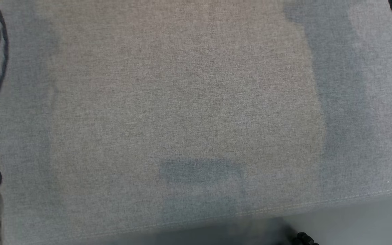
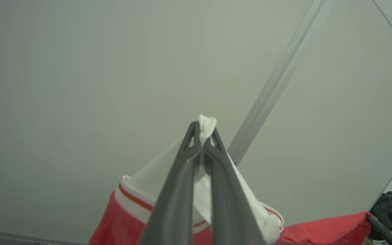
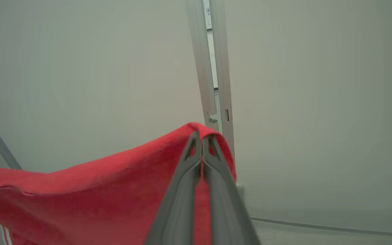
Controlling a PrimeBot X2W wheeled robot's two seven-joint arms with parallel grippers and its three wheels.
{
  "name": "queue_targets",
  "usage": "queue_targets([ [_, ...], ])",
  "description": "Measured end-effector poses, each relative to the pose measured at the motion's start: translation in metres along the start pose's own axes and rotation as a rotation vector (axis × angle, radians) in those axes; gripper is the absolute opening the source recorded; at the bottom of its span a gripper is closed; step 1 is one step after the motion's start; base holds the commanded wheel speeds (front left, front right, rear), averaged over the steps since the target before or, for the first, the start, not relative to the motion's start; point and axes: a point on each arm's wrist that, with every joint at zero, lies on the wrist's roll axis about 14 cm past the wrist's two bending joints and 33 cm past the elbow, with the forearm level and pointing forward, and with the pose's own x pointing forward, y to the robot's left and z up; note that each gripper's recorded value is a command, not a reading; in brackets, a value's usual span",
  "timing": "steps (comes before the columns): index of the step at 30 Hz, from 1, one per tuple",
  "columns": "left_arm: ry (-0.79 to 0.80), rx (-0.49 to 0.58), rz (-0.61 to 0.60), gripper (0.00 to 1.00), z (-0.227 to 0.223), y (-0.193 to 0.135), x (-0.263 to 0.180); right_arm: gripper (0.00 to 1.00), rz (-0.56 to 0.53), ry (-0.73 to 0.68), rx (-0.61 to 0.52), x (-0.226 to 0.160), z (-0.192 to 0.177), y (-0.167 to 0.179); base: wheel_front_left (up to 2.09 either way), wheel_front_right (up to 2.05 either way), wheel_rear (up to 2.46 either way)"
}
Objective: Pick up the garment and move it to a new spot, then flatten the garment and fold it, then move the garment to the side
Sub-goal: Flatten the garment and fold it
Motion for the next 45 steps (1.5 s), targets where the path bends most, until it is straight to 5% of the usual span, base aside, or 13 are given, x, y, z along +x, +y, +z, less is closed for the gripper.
queue_targets([
  [7, 0.119, -0.062, 0.104, 0.00, -0.021, 0.012, -0.082, 0.00, 0.067, 0.283, 0.005, -0.066, -0.039, -0.002, 0.00, 0.00, 0.00],
  [22, 0.276, -0.185, 0.320, 0.00, -0.047, -0.024, -0.243, 0.00, -0.080, 0.795, 0.023, -0.238, -0.089, -0.031, 0.00, 0.00, 0.00],
  [36, 0.366, -0.156, 0.420, 0.00, -0.059, -0.041, -0.318, 0.00, -0.203, 0.952, 0.120, -0.334, -0.101, -0.013, 0.00, 0.00, 0.00],
  [45, 0.452, -0.164, 0.479, 0.00, -0.069, -0.047, -0.357, 0.00, -0.248, 0.963, 0.162, -0.360, -0.102, -0.005, 0.00, 0.00, 0.00],
])
